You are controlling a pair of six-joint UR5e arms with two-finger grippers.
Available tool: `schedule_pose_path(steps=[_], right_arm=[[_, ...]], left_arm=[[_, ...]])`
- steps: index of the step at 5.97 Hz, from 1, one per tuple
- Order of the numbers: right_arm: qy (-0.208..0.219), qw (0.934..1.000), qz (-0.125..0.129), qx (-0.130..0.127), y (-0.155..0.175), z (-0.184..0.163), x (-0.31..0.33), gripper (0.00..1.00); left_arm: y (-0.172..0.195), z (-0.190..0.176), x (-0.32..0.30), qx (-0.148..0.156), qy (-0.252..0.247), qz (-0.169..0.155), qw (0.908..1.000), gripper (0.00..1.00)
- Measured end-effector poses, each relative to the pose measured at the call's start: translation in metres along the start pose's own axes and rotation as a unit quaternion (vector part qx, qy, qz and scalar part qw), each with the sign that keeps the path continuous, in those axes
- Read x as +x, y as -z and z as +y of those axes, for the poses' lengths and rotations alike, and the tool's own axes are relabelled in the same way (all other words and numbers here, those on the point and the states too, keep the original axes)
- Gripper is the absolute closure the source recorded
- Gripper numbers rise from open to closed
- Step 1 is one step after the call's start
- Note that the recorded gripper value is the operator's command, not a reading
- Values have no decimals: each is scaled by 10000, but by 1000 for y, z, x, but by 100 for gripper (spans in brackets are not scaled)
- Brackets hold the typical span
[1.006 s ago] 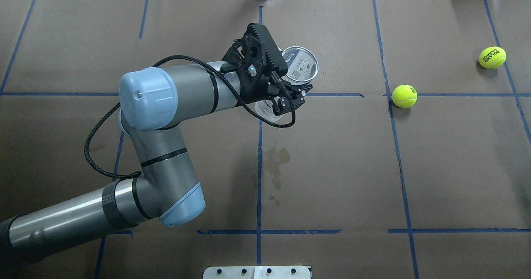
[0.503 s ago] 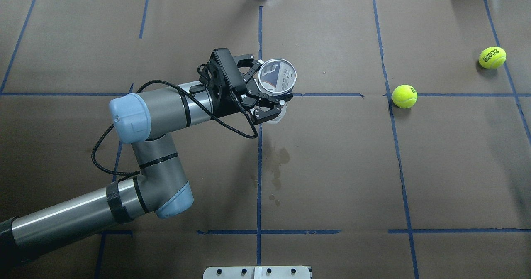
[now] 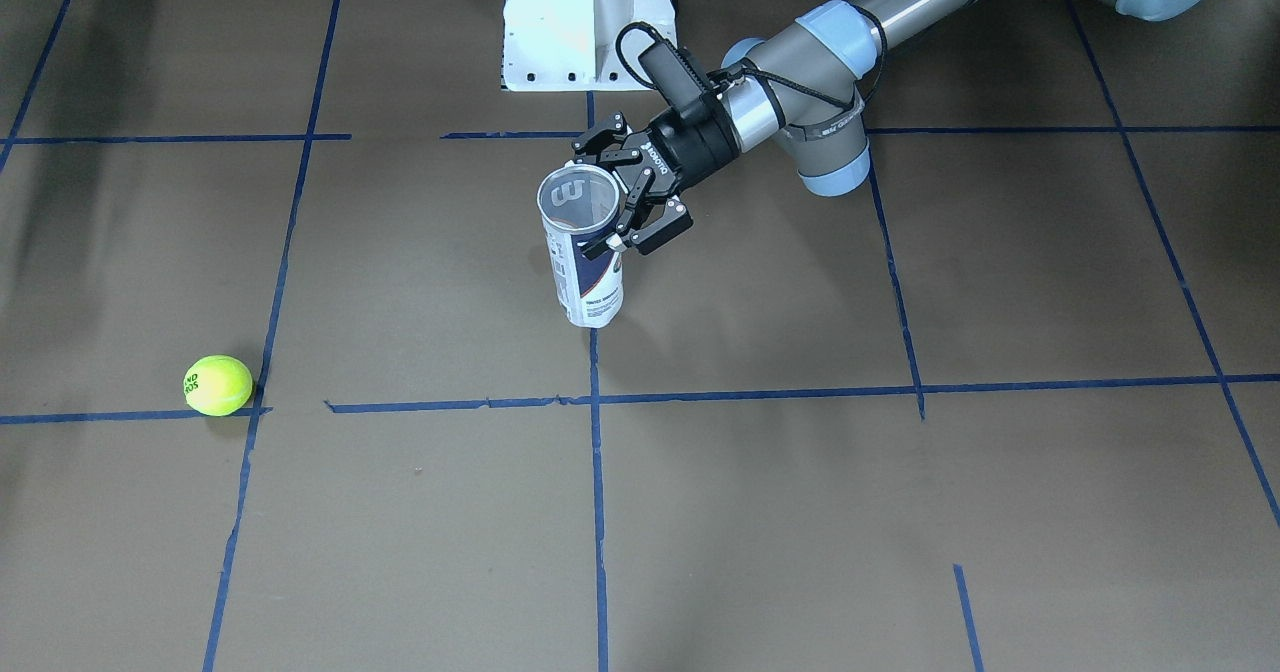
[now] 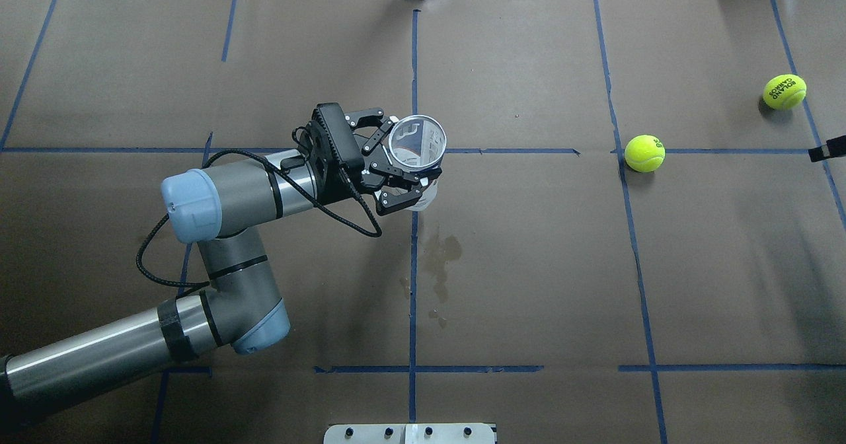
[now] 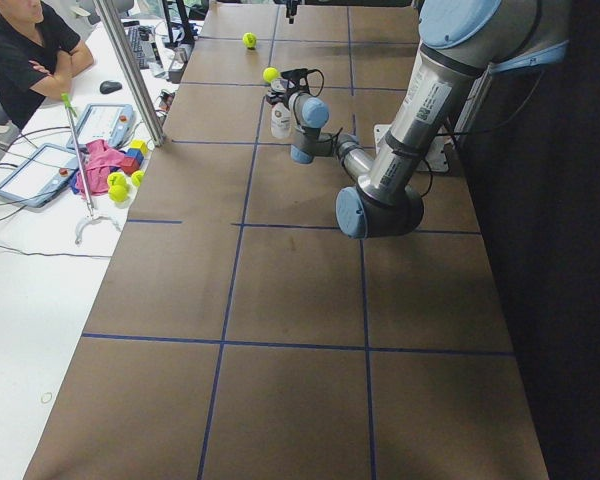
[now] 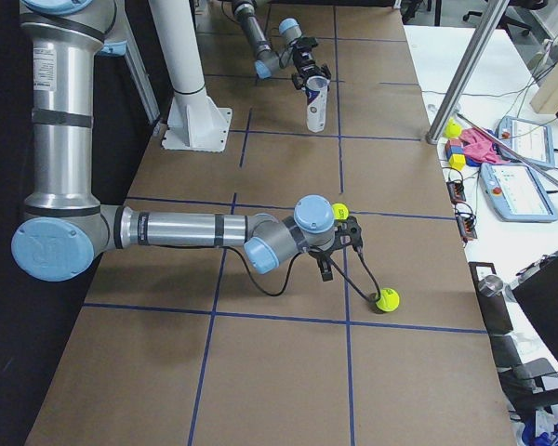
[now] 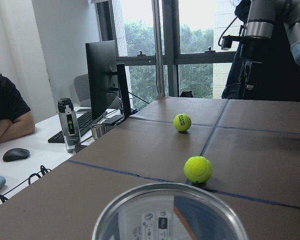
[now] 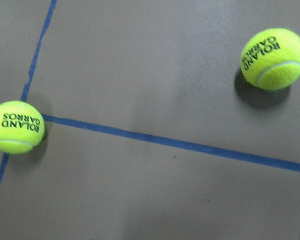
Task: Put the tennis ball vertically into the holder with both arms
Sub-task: 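Hold the upright can with the left gripper while the right gripper grasps a tennis ball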
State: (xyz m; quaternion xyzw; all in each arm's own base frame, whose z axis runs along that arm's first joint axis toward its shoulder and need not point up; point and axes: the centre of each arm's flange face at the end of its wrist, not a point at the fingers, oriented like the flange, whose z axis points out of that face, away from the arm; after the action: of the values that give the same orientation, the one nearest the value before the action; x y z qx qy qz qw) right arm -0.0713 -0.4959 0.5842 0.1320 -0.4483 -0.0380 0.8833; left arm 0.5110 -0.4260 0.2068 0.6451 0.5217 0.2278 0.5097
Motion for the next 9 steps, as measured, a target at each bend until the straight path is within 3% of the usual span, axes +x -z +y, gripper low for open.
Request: schedule_pose_path(steps=[3,5,7,9], right_arm=[[-306,9993,32,208,-40,-53,-98,1],[-355,9990,144,224,-76,-68,-156,1],[-409,9970,622,-221,-120,-81,-222,1],[-312,9936,921,-568,-146,-78,-224,1]], left_arm=[[-6,21,25,-146,86,165,9997,23],[-6,24,26,-163,91,166,9997,23],[-5,24,26,-157,90,166,9997,23],[-5,23,25,-152,88,162,9997,23]])
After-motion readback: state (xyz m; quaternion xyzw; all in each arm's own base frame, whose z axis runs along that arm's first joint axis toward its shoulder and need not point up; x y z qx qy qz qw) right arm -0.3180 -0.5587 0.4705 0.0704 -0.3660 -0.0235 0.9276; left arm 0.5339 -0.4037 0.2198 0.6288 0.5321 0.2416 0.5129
